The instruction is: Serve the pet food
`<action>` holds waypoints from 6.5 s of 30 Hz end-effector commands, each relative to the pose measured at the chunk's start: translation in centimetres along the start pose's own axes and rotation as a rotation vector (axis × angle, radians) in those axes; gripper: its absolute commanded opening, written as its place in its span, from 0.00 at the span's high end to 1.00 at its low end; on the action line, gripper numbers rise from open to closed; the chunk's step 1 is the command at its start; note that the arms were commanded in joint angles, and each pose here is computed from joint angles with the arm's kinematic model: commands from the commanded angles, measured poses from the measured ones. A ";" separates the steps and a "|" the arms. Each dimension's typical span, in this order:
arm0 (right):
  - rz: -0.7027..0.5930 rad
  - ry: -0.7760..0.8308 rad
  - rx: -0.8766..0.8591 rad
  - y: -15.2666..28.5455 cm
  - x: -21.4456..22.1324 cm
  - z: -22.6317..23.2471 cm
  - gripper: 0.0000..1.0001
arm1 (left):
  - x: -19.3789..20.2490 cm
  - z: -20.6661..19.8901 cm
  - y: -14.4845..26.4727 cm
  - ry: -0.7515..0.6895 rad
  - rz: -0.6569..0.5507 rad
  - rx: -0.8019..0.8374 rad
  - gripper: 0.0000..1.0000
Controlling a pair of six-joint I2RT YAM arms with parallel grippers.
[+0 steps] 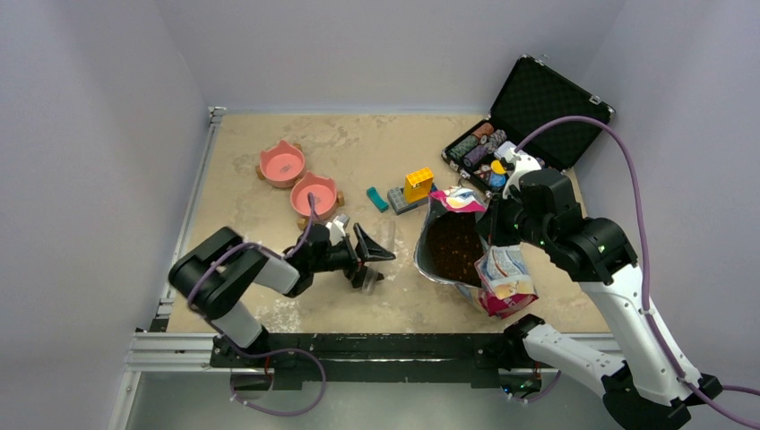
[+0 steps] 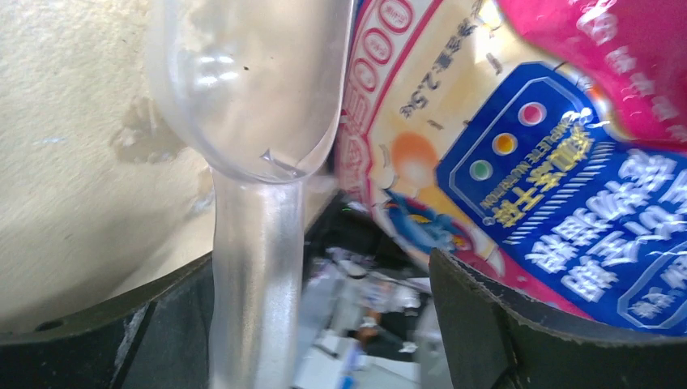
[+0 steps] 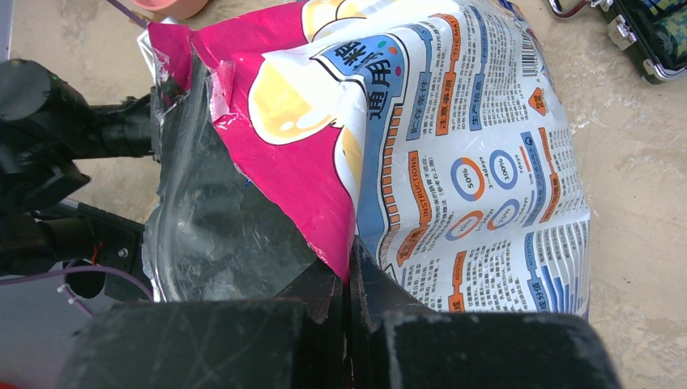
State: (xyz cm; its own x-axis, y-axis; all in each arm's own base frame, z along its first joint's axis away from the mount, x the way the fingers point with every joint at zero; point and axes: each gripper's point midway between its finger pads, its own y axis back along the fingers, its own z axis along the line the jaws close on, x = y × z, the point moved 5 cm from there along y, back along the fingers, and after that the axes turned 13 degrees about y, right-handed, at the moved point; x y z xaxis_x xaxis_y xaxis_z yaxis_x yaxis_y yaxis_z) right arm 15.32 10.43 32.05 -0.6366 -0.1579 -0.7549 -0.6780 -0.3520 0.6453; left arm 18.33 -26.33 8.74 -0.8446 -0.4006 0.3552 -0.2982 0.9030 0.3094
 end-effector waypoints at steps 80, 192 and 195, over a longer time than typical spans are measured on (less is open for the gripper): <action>0.069 0.026 -0.066 0.5 0.6 0.9 1.00 | -5.0 2.3 -2.8 -0.616 -0.563 -0.647 0.55; -0.464 0.229 -0.289 3.2 -4.4 12.4 1.00 | 7.7 -6.5 11.0 -0.149 -0.218 -0.538 0.50; -0.467 0.227 -0.289 3.3 -4.4 12.4 1.00 | 8.0 -7.0 10.7 -0.171 -0.214 -0.522 0.50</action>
State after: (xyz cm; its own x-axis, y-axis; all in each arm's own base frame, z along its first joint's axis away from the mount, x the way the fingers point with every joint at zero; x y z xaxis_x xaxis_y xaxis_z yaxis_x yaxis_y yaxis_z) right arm 11.46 20.66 31.92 -0.2559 -0.4009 -0.8797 -0.6917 -0.5597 0.4563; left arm 9.73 -21.32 21.74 -0.8906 -0.4053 0.2064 -0.1292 0.6606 0.7396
